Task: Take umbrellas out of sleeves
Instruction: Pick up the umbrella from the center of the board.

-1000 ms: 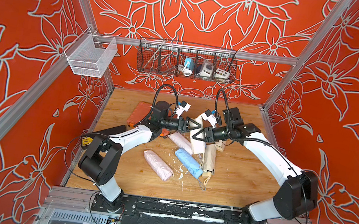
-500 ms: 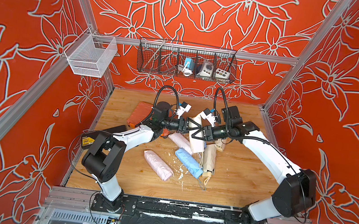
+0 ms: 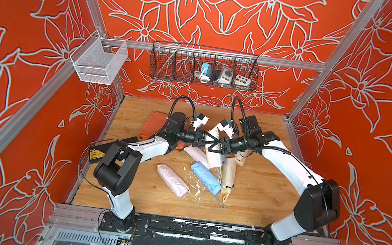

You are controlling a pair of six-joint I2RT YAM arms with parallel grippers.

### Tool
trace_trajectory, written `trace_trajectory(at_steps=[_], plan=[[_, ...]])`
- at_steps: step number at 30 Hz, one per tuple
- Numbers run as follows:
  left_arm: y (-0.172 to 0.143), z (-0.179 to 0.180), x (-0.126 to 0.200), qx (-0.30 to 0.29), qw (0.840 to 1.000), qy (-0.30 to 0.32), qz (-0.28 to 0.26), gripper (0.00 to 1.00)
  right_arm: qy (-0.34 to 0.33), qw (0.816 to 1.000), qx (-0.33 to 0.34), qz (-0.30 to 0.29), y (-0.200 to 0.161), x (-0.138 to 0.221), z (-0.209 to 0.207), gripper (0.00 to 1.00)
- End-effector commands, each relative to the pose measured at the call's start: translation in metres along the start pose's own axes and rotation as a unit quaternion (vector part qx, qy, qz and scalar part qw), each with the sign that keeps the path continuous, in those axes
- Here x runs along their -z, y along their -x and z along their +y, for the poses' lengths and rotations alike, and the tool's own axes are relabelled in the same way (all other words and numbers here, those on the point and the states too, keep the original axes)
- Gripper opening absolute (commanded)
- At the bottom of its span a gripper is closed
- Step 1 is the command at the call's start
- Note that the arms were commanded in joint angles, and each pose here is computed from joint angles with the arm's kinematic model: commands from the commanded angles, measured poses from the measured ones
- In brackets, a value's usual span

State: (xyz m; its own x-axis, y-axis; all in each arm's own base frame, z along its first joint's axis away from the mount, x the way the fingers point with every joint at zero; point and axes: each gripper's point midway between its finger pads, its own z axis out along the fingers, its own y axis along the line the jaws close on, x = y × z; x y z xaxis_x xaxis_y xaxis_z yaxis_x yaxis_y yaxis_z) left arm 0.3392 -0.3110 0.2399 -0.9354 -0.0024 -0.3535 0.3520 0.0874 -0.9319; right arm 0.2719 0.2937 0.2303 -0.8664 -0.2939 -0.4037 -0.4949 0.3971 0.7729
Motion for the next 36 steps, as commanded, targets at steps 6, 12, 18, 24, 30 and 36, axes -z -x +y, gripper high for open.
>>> trace_trajectory(at_steps=[6, 12, 18, 24, 30, 36], plan=[[0.008, -0.007, 0.006, -0.005, 1.000, -0.017, -0.004, 0.33, -0.003, 0.999, 0.035, -0.013, 0.011, 0.008, 0.013, 0.77], [0.014, -0.003, 0.014, 0.012, 1.000, -0.012, -0.020, 0.33, -0.037, 0.999, 0.030, -0.025, 0.012, 0.020, 0.009, 0.86], [0.021, 0.010, 0.027, 0.049, 0.997, 0.002, -0.052, 0.33, -0.107, 0.988, -0.009, -0.109, 0.034, 0.062, -0.004, 0.86], [0.028, 0.022, 0.045, 0.081, 0.991, 0.010, -0.102, 0.33, -0.033, 0.980, -0.090, -0.176, 0.049, 0.091, 0.002, 0.85], [0.031, 0.030, 0.064, 0.131, 0.978, -0.021, -0.161, 0.33, -0.022, 0.974, -0.155, -0.163, 0.033, 0.087, 0.000, 0.81], [0.036, 0.026, 0.071, 0.153, 0.968, -0.046, -0.193, 0.33, -0.024, 0.958, -0.222, -0.177, 0.009, 0.067, -0.016, 0.73]])
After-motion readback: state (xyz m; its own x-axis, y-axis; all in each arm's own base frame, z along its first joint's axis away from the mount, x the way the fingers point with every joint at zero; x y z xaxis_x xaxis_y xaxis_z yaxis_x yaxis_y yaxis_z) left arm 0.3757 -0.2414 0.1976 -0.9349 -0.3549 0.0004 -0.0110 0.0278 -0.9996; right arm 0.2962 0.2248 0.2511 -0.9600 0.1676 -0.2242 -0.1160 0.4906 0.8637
